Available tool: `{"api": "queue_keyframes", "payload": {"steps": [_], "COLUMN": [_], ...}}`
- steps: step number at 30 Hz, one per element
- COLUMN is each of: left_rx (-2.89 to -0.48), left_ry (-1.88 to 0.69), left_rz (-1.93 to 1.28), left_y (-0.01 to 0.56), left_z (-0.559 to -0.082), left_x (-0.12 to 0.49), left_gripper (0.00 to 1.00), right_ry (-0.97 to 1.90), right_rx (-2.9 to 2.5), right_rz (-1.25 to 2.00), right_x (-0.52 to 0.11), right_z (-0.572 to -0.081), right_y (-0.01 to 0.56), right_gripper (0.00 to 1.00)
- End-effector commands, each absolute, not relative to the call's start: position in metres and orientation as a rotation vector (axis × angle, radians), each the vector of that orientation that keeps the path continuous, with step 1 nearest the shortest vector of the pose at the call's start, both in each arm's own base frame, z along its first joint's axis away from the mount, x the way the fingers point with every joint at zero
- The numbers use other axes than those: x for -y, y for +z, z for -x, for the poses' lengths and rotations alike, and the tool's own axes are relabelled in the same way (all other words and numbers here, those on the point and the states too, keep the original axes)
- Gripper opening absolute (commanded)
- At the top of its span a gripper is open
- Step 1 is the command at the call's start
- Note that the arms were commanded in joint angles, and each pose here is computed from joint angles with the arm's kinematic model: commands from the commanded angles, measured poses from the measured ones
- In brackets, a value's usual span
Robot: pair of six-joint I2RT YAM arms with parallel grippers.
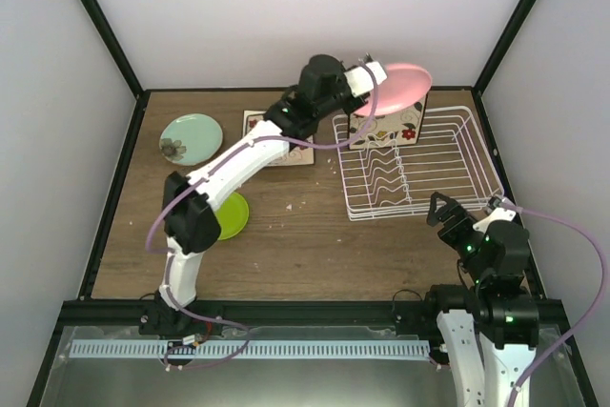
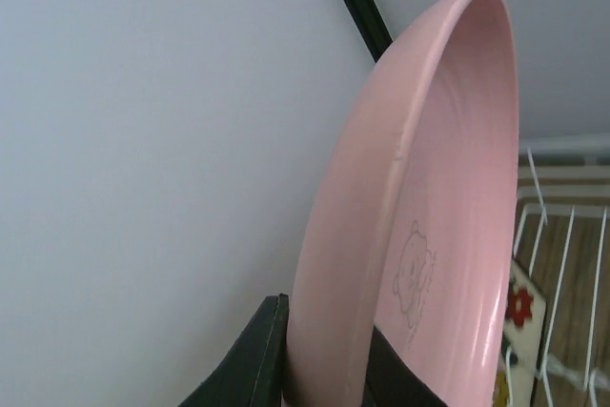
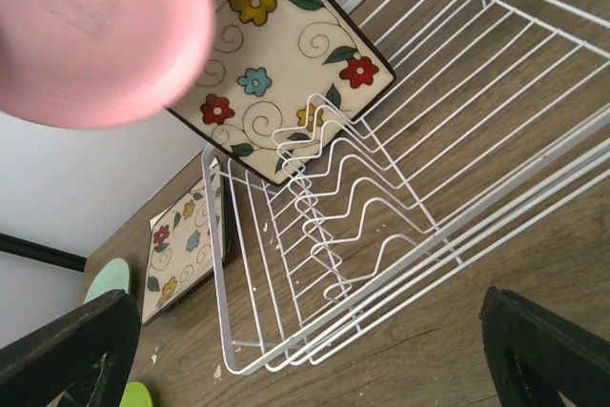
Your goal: Unload the plates from the dish rack
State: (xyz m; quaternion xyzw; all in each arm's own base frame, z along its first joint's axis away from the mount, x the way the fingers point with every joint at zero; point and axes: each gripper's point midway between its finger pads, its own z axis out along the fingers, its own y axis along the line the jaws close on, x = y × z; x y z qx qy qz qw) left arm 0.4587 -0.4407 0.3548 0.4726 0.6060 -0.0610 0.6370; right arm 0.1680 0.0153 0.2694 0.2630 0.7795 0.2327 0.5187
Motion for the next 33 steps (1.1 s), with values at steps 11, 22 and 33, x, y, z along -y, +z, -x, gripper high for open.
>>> {"api": "queue_keyframes", "payload": {"steps": [11,22,33], "left_rx": [-1.515,-1.924,-2.038], "left_ry": [-0.441,-0.728,-0.835], "left_rz": [-0.039,0.626,0.992], "left_y": [0.505,0.264,0.133], "left_z": [-0.504,-0.503,-0.509], "left_x": [0.121,-0.060,-0.103], "left_gripper": [0.04,0.04,0.04], "right_ry": [0.634,0.661,0.631], "right_rx": [-1.837,-1.842,-1.834], "right_rz": [-0.647,-0.645,-0.648], "right_x": [-0.021,-0.025,-0.021], "right_z": [-0.176,-0.186,-0.183], "right_y": [0.263,0.261,0.266], "right_gripper": [1.00,1.00,1.00]}}
